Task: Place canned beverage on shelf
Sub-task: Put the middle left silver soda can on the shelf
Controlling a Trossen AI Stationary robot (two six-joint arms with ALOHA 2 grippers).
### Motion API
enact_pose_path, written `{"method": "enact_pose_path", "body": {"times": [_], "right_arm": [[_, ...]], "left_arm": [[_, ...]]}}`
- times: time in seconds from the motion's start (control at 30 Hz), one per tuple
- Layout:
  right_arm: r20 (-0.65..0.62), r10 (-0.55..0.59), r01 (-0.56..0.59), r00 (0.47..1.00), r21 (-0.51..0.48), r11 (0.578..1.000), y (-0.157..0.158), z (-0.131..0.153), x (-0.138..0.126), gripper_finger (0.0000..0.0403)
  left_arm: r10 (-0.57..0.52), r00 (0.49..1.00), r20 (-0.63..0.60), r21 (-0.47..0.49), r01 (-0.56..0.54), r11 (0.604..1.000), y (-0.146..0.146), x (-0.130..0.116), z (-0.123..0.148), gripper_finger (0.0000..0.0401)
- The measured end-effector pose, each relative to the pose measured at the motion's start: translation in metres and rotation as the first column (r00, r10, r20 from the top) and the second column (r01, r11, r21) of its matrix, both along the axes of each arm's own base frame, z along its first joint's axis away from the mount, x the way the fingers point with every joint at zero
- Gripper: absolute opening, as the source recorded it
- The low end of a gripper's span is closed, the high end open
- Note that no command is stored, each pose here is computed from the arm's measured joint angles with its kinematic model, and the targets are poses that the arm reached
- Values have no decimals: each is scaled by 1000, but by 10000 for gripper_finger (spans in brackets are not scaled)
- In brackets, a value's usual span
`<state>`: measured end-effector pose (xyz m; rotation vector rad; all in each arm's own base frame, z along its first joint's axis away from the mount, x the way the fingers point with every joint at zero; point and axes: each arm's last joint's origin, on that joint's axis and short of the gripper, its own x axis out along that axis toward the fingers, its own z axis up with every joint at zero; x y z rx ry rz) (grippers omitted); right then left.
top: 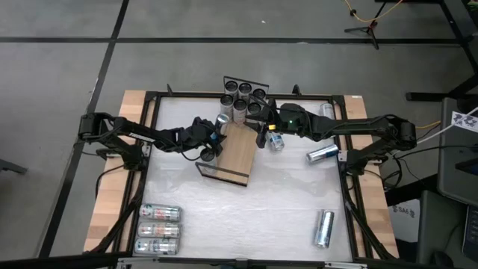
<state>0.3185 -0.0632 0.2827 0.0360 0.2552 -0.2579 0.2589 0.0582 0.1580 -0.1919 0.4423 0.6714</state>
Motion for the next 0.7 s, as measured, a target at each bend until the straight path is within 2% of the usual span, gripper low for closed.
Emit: {"method": "enact_pose_path", "body": {"times": [0.2,0.5,0.7], "right_arm": [[0,0,0,1000,0,1000,0,0,0,113],[0,0,0,1000,0,1000,0,0,0,113],[0,0,0,1000,0,1000,0,0,0,113]], "left_arm": [[0,1000,1,0,0,1000,0,0,0,230],[3,1000,14,2,-3,1000,0,1,2,285],[3,1000,9,1,-3,1000,0,0,1,294]]}}
